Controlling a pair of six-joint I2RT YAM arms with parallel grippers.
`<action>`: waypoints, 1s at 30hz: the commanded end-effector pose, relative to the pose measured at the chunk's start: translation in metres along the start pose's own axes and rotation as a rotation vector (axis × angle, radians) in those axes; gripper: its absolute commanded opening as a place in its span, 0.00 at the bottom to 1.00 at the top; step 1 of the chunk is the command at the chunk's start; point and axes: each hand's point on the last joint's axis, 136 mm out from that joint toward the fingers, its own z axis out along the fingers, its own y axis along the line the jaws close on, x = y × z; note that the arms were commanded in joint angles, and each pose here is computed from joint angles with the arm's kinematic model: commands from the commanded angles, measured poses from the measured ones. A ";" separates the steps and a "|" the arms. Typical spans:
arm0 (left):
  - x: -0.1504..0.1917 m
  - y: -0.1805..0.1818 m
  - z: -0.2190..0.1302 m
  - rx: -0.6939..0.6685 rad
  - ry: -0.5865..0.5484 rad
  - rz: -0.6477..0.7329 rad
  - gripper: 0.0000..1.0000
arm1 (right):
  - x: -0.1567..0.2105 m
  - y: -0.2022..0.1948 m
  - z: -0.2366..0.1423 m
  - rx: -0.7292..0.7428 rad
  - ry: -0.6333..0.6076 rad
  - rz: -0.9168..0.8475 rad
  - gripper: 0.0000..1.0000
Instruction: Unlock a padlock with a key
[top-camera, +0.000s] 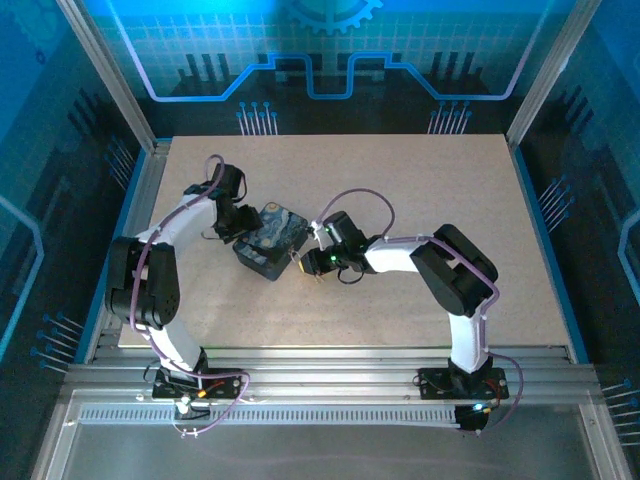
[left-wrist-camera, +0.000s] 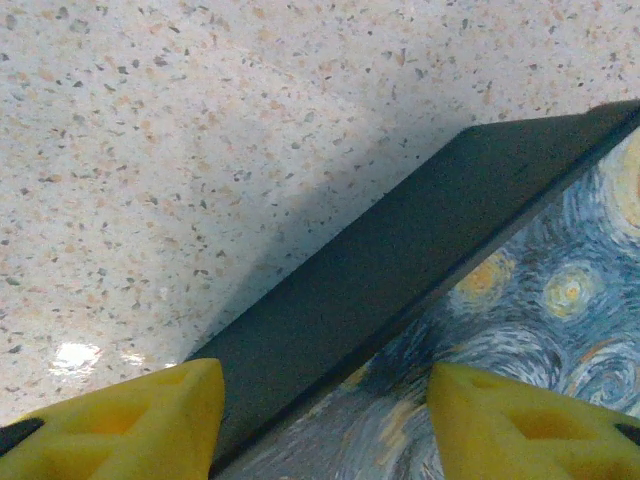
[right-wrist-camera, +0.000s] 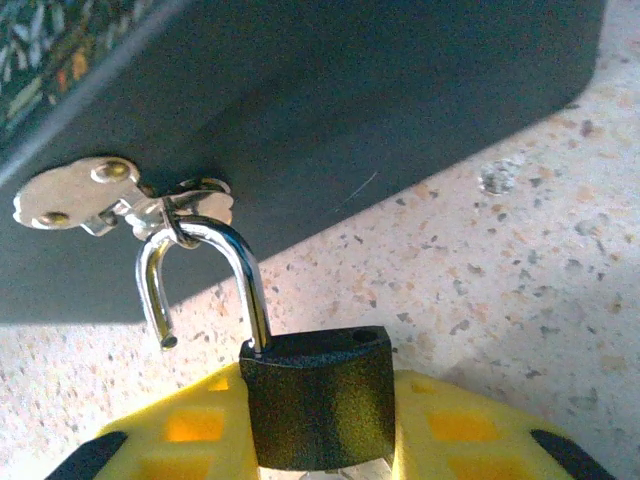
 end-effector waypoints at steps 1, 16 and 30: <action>0.036 0.004 0.008 0.010 0.126 -0.005 0.56 | -0.013 -0.008 0.005 0.002 -0.120 0.194 0.09; 0.066 0.005 0.008 -0.059 0.140 0.063 0.56 | -0.038 -0.040 -0.021 0.192 -0.338 0.449 0.05; 0.061 0.025 0.008 -0.169 0.094 0.078 0.56 | -0.050 -0.060 -0.052 0.287 -0.335 0.318 0.05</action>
